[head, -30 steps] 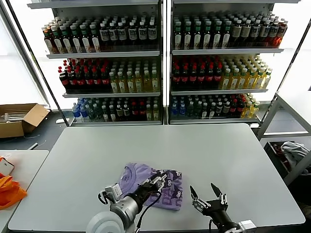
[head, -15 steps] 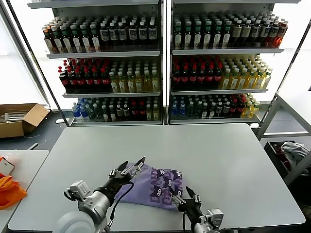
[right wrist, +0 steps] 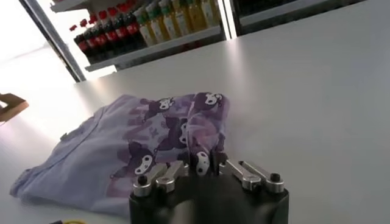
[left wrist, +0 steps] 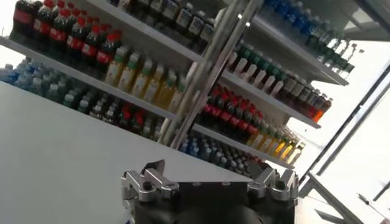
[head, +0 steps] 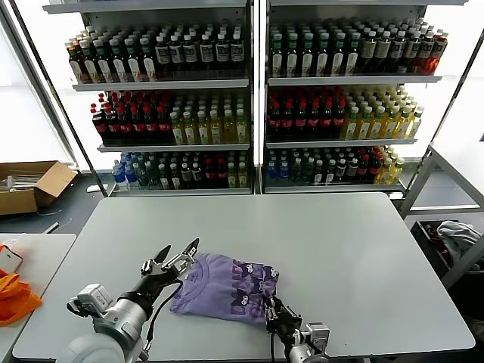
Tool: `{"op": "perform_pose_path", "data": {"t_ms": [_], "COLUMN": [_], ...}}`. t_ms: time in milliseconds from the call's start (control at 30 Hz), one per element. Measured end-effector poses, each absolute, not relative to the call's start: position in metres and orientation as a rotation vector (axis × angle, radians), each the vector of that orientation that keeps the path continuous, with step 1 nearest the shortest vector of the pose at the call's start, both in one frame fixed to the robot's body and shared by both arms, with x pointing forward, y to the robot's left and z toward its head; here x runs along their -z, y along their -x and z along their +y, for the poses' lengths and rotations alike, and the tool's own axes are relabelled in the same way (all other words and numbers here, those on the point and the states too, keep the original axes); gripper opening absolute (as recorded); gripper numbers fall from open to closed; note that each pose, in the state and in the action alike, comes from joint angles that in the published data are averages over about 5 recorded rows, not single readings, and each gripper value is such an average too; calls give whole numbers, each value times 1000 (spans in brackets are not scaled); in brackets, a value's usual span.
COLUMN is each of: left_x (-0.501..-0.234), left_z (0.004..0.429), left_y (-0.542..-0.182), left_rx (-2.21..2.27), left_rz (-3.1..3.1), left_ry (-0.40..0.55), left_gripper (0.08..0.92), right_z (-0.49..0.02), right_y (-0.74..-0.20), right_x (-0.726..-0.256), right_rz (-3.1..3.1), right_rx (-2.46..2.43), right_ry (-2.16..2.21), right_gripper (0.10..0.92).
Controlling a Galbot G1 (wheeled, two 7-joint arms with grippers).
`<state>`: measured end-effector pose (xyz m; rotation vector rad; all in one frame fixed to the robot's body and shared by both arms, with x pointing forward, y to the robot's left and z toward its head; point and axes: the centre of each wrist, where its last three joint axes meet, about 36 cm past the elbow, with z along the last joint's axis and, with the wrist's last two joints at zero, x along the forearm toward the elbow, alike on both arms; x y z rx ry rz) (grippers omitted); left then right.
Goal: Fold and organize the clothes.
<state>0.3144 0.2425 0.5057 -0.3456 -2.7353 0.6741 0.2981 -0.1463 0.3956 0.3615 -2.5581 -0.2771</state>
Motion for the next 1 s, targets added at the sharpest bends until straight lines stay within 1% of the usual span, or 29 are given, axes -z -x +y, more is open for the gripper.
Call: {"op": "perform_pose_path", "data": {"t_ms": [67,167,233,467,567,767,1000], "left_x": [-506,-508,-509,-511,-512,-515,-522], "left_z": [245,248,250,257,259,261,254], "left_y": [-314,-312,-311,-304,-301,-293,-286], "left_rx": [-669,-662,-657,-630,-618,-608,-603], "left_rz": [-2741,-2749,-2752,-2753,-2752,-2752,-2760], "left_ry": [338,330,327,317,316,314,342], "left_gripper": [823,823,822,823,822,823,823], "right_z": [-152,-165,-175,-210,-223,-242,-235], "right_y": [-302,-310,-315,-332,-335,-334,-337], "right_x": [-397,-400,-402,-408,-410,-420,-438], "right_rz": [-2563,-2573,-2580,-2592,-2600,-2668,-2809], "right_rx": [233,162,117,-23,-68,-129,-139], "right_ry": [-378,-407,-424,-461,-468,-466,-466], "right_gripper": [196,138,128,137,194,349,557]}}
